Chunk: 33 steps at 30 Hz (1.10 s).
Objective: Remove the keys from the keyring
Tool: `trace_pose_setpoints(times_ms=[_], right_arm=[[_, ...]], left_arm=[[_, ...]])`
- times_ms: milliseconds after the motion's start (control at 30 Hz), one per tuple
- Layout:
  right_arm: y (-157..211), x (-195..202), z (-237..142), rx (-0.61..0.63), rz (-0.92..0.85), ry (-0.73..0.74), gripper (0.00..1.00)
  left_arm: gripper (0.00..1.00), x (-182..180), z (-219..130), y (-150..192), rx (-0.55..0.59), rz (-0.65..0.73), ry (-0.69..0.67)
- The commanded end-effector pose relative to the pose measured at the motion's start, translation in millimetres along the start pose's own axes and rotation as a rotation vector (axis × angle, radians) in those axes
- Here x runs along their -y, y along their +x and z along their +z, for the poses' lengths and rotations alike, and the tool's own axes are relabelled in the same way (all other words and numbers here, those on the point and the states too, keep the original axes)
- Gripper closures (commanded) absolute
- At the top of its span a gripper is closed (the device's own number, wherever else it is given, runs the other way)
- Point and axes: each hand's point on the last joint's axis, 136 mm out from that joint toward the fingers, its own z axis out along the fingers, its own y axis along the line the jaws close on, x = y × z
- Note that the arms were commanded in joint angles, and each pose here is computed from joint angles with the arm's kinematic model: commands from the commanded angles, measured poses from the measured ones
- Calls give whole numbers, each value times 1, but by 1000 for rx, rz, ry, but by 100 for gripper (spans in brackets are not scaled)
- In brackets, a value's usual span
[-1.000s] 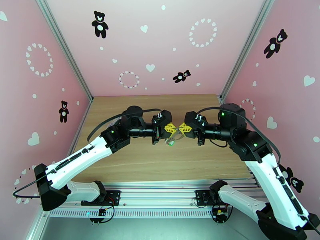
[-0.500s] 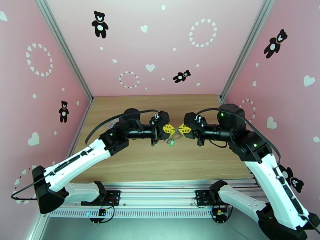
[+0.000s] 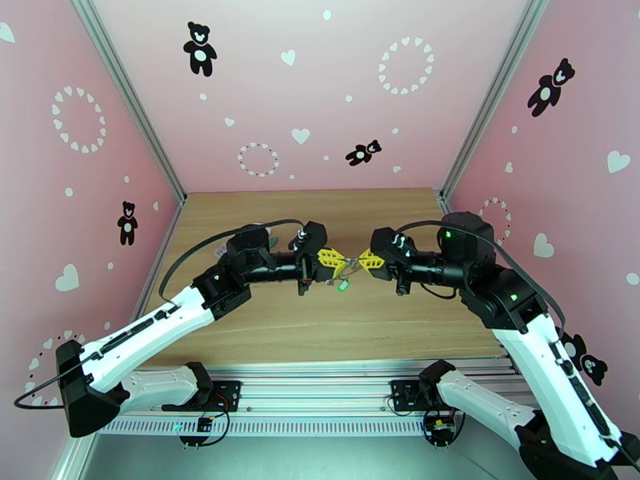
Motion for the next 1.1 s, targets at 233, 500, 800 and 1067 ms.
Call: trace_pose_setpoints(times_ms=[233, 500, 800, 1067], right_arm=[[-1, 4, 0, 27, 40, 27, 100], [-17, 8, -16, 51, 9, 90, 100], [-27, 1, -2, 87, 20, -39, 69], [-24, 6, 7, 78, 22, -47, 74]], left_arm=[[100, -3, -12, -41, 176, 2, -23], [100, -12, -6, -29, 113, 20, -60], [100, -17, -1, -28, 98, 8, -67], [100, -17, 0, -28, 94, 10, -66]])
